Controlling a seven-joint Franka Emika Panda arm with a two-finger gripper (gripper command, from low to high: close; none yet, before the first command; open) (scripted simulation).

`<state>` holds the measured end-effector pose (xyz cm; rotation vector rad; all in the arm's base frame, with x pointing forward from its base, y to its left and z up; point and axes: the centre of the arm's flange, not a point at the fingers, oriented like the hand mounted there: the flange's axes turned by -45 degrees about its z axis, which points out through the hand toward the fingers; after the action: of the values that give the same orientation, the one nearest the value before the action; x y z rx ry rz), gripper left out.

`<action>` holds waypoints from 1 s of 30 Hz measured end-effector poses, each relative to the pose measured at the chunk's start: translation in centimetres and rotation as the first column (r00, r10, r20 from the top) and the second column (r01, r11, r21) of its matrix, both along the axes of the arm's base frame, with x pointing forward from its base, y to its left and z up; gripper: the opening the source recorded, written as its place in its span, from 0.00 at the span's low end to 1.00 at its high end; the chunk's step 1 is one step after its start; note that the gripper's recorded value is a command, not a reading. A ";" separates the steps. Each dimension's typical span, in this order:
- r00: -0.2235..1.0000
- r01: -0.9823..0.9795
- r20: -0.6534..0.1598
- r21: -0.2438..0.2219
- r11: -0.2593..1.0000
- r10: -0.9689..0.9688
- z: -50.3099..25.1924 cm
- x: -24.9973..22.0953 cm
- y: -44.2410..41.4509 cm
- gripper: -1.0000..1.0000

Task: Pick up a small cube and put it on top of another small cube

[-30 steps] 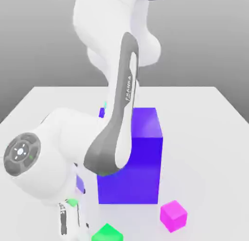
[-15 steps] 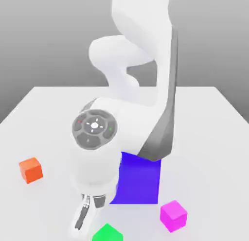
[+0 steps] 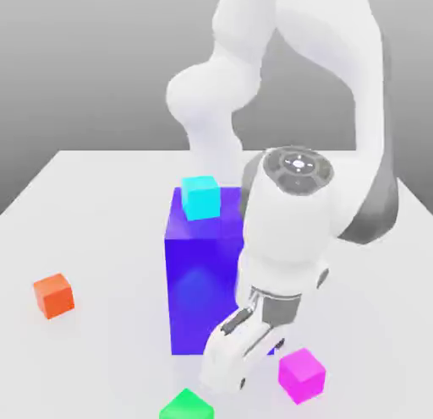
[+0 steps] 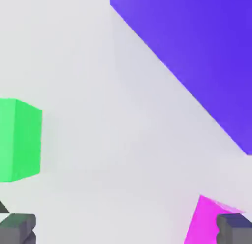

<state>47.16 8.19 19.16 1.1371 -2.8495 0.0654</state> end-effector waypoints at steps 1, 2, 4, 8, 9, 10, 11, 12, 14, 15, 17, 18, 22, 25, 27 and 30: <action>0.999 0.033 0.010 0.006 0.999 -0.033 0.0 -0.4 0.6 0.50; 0.998 0.067 0.018 0.013 0.998 -0.068 0.0 -0.8 1.1 0.50; 0.990 0.136 0.031 0.028 0.990 -0.137 0.0 -1.6 2.2 0.50; 0.967 0.249 0.048 0.059 0.967 -0.252 -0.9 -3.0 3.9 0.50; 0.965 0.255 0.050 0.062 0.965 -0.258 -2.1 -3.0 4.1 0.50; 0.964 0.258 0.052 0.064 0.964 -0.261 -3.4 -3.0 4.2 0.50; 0.963 0.260 0.052 0.065 0.963 -0.264 -4.8 -3.1 4.2 0.50; 0.963 0.262 0.052 0.066 0.963 -0.265 -5.9 -3.1 4.2 0.00; 0.963 0.262 0.053 0.065 0.963 -0.265 -5.9 -3.1 4.2 0.00; 0.963 0.262 0.053 0.064 0.963 -0.265 -5.8 -3.1 4.2 0.00; 0.963 0.262 0.054 0.062 0.963 -0.265 -5.8 -3.1 4.2 0.00; 0.962 0.263 0.054 0.063 0.963 -0.266 -6.4 -3.2 4.1 0.00; 0.963 0.261 0.054 0.063 0.963 -0.265 -2.1 -3.1 4.2 0.00; 0.958 0.280 0.052 0.065 0.958 -0.283 0.4 -2.0 2.6 0.00; 0.952 0.299 0.051 0.068 0.952 -0.303 1.2 -0.8 0.7 0.00; 0.942 0.329 0.051 0.069 0.942 -0.333 2.3 1.0 -2.4 0.00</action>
<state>48.21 5.76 21.42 0.6567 -3.0725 -0.0050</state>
